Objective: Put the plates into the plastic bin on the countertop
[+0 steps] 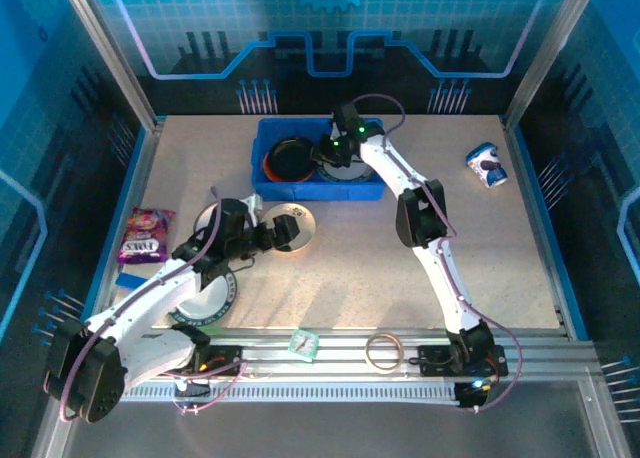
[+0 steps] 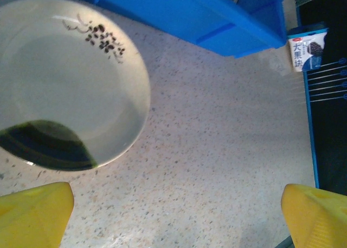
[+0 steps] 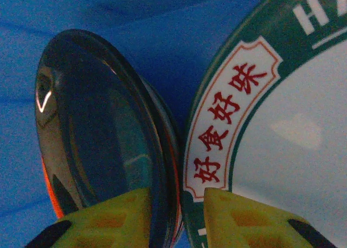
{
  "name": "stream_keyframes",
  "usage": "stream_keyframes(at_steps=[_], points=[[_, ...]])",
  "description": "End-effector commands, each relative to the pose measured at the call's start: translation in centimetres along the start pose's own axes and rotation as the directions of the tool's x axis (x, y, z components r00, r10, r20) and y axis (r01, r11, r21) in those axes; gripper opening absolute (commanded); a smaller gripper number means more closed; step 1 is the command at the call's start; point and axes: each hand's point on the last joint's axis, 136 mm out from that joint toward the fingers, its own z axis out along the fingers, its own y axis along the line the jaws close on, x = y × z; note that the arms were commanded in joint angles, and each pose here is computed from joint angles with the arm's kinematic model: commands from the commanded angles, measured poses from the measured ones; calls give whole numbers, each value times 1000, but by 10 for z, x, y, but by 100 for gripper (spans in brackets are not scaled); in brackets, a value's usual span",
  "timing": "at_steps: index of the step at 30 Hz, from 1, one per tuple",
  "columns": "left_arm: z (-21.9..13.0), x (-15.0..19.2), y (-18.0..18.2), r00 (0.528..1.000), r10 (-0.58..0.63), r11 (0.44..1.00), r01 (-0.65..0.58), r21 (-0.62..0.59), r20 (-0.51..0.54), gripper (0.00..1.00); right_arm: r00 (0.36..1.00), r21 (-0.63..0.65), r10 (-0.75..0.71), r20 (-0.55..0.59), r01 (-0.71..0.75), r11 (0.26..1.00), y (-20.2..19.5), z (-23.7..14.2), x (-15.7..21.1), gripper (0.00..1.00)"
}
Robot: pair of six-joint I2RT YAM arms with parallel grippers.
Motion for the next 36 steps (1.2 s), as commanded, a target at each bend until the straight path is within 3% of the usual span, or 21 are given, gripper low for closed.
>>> stream_keyframes(at_steps=[1,12,17,20,27,32,36], points=[[-3,-6,-9,999,41,999,-41,12,-15,99,991,38,-116,61,114,993,28,-41,-9,37],[-18,-19,-10,998,54,998,-54,-14,40,99,976,104,-206,69,198,975,31,-69,-9,40],[-31,-29,0,996,-16,1000,16,-8,83,99,969,109,-234,79,225,968,37,-80,-7,40],[-43,-38,15,993,-46,997,53,-64,111,99,960,100,-267,87,258,961,47,-90,-1,40],[-79,-61,66,968,-140,952,189,-239,207,99,915,58,-383,125,378,924,84,-134,39,40],[-93,-75,98,938,-226,909,300,-289,263,99,911,-64,-403,88,409,910,97,-152,87,40],[-99,-87,119,914,-248,883,350,-312,323,99,916,-124,-392,84,400,908,96,-167,114,32]])
